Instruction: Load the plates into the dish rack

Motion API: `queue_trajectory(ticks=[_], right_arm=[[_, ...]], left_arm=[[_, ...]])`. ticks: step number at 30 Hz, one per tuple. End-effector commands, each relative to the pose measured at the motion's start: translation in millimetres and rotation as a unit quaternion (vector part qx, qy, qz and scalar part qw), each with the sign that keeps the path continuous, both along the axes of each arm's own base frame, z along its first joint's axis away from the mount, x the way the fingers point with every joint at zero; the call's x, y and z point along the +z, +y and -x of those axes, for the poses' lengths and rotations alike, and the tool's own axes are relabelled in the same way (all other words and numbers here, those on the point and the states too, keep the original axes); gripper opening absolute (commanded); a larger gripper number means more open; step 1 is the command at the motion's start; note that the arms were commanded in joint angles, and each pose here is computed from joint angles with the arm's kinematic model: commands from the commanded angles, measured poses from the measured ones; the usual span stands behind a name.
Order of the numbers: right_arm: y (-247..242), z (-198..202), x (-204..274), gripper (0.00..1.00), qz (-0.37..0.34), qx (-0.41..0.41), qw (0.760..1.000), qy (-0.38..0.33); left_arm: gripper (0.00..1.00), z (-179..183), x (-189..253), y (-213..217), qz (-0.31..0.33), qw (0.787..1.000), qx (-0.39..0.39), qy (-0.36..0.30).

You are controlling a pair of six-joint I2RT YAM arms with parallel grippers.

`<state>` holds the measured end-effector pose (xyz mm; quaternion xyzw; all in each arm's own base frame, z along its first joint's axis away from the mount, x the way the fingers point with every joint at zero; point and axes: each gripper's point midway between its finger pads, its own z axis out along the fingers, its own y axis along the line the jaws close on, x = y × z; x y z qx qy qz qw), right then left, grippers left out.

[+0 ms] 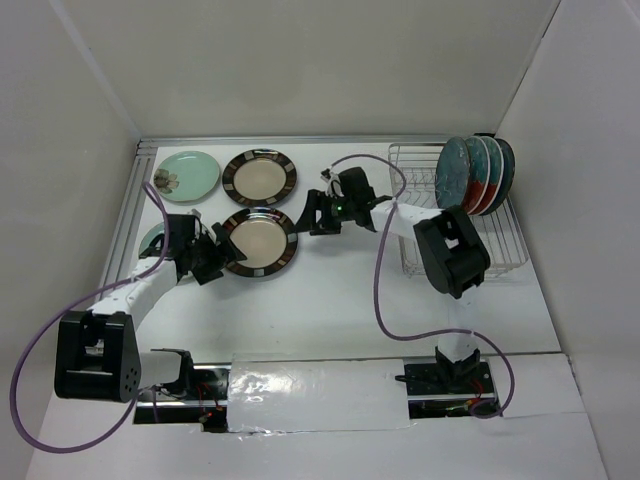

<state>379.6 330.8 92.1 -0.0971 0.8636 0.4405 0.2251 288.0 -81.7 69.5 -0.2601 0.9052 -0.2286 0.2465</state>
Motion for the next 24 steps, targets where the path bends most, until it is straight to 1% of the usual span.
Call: queue_trajectory(ticks=[1, 2, 4, 11, 12, 13, 14, 17, 18, 21, 22, 24], right_arm=[[19.5, -0.8, -8.7, 0.77, -0.033, 0.01, 0.999, 0.003], [21.8, -1.8, -11.5, 0.77, -0.039, 0.011, 0.999, 0.006], [22.6, -2.5, -29.0, 0.77, -0.036, 0.007, 0.999, 0.022], [39.7, 4.2, -57.2, 0.73, -0.057, 0.017, 0.996, 0.06], [45.3, 6.0, -58.6, 0.71, -0.058, 0.02, 0.996, 0.065], [45.0, 6.6, -68.6, 0.69, -0.055, 0.019, 0.996, 0.071], [47.4, 5.2, -68.7, 0.68, -0.061, 0.02, 0.995, 0.074], [51.1, 9.4, -84.2, 0.6, -0.06, 0.018, 0.994, 0.092], [54.5, 15.2, -87.6, 0.54, -0.06, 0.023, 0.993, 0.101], [54.4, 16.0, -95.6, 0.38, -0.059, 0.02, 0.992, 0.111], [54.0, 14.7, -96.4, 0.26, -0.057, 0.016, 0.992, 0.109], [45.8, 13.9, -98.4, 0.13, -0.045, 0.013, 0.993, 0.105]], left_arm=[[0.92, -11.1, 24.8, 1.1, -0.007, 0.999, -0.015, -0.043], [0.92, -9.0, 23.5, 1.2, -0.007, 0.999, -0.015, -0.038], [0.92, -12.2, 31.3, 3.3, -0.017, 0.998, -0.02, -0.049], [0.92, -12.4, 50.9, 6.7, -0.036, 0.996, -0.034, -0.074], [0.92, -11.0, 49.0, 8.6, -0.043, 0.996, -0.036, -0.071], [0.92, -10.8, 51.3, 9.0, -0.046, 0.995, -0.039, -0.077], [0.92, -10.8, 51.4, 9.0, -0.046, 0.995, -0.039, -0.077], [0.92, -12.9, 54.7, 9.2, -0.049, 0.994, -0.043, -0.083], [0.92, -12.9, 54.7, 9.2, -0.049, 0.994, -0.043, -0.083], [0.92, -12.3, 55.0, 8.1, -0.049, 0.994, -0.049, -0.084], [0.92, -11.7, 55.6, 6.1, -0.044, 0.994, -0.053, -0.085], [0.92, -13.9, 56.6, 6.0, -0.044, 0.994, -0.053, -0.085]])
